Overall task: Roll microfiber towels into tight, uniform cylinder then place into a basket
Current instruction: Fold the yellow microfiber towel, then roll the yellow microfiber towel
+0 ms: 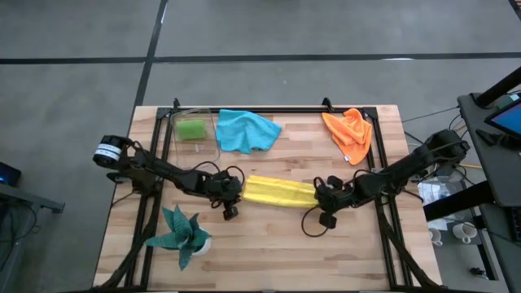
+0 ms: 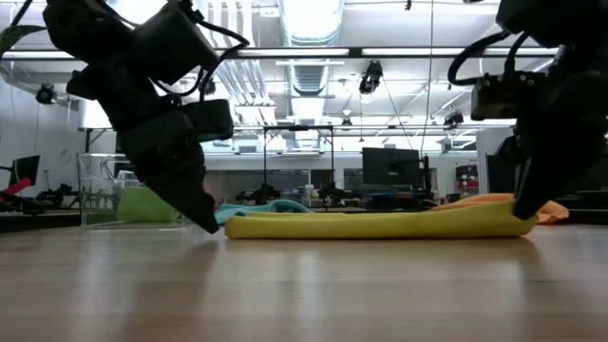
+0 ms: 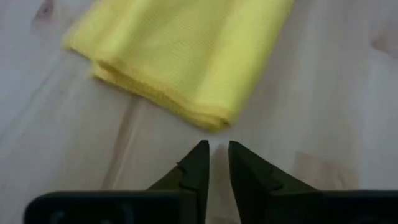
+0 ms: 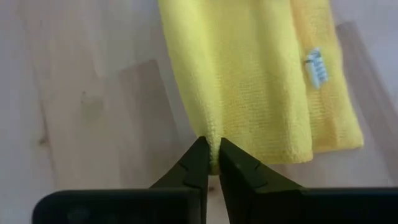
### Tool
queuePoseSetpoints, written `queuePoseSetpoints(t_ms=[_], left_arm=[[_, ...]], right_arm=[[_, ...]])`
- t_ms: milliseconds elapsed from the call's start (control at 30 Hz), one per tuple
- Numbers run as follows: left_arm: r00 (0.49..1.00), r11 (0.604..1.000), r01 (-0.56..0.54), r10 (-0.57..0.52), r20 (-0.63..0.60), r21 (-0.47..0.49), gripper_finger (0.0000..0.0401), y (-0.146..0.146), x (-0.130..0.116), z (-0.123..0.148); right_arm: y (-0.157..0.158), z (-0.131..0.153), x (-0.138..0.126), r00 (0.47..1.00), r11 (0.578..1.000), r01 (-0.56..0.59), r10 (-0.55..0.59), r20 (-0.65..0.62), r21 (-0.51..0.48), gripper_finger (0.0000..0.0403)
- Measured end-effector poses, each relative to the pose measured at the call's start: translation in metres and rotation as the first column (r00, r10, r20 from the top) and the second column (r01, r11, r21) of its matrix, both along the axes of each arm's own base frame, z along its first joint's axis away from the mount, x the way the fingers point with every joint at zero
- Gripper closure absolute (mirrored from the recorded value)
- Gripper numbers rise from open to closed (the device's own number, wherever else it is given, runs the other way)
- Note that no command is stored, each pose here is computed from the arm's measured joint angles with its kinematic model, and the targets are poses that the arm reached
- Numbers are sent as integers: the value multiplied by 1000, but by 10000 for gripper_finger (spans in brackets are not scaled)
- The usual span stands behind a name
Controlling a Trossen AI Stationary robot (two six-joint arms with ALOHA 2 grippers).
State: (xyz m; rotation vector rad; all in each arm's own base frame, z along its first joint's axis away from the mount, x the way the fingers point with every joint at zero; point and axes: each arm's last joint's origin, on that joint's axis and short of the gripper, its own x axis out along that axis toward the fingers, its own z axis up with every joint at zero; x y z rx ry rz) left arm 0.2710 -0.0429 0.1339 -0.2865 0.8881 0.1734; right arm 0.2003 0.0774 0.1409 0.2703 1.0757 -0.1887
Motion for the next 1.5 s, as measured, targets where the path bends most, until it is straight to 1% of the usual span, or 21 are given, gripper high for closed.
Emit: queuePoseSetpoints(t_ms=[200,333,433,500,600,667,733,800,867,933,1000,1033,1067,1133,1200,1267,1300,1400,1500], left_arm=[[1000,1000,14,-14,8,-17,298,-1,1,1],[999,999,34,-34,20,-16,266,-1,2,5],[995,998,65,-65,76,2,250,-2,6,19],[988,995,95,-97,118,28,244,-2,7,29],[976,985,132,-149,159,112,241,-1,7,41],[965,975,136,-170,200,175,241,0,9,46],[949,961,160,-213,234,225,242,0,15,45],[937,947,188,-252,242,260,251,-1,23,38],[932,928,221,-292,217,299,274,-2,32,26],[924,905,256,-332,188,338,312,-4,42,17],[922,886,270,-351,165,376,362,-4,52,8],[924,879,268,-350,152,395,381,-4,57,4],[928,874,262,-344,141,410,390,-2,61,0],[937,861,251,-330,112,442,393,2,67,-7],[952,857,222,-293,85,465,398,7,70,-15],[963,858,202,-262,63,473,400,12,69,-20],[967,865,190,-248,65,464,400,13,68,-22],[980,909,122,-173,93,400,401,14,64,-25],[989,951,37,-78,122,306,401,12,60,-28]], right_arm=[[1,-10,2,999,1000,5,-5,-39,-19,350],[1,-7,4,1000,1000,4,-5,-29,-22,311],[1,4,6,1000,998,-4,4,5,-59,274],[0,12,5,1000,997,-6,6,3,-80,249],[-2,22,2,1000,996,0,0,0,-93,218],[-2,25,1,1000,995,10,-8,20,-96,203],[-3,28,0,999,996,13,-10,34,-90,195],[-3,30,0,999,996,23,-19,46,-91,192],[-4,30,0,998,993,39,-33,60,-110,192],[-4,31,1,995,988,58,-47,82,-141,194],[-5,32,2,992,981,82,-64,106,-174,199],[-6,32,2,991,976,94,-72,116,-195,201],[-7,32,2,989,972,105,-80,128,-209,204],[-7,33,2,986,968,122,-92,140,-222,212],[-7,33,3,985,968,130,-100,144,-216,220],[-7,32,2,983,968,141,-112,145,-208,229],[-7,32,2,982,968,145,-117,145,-205,233],[-7,32,2,982,967,150,-123,140,-204,244],[-9,31,1,979,964,175,-150,135,-198,252]])
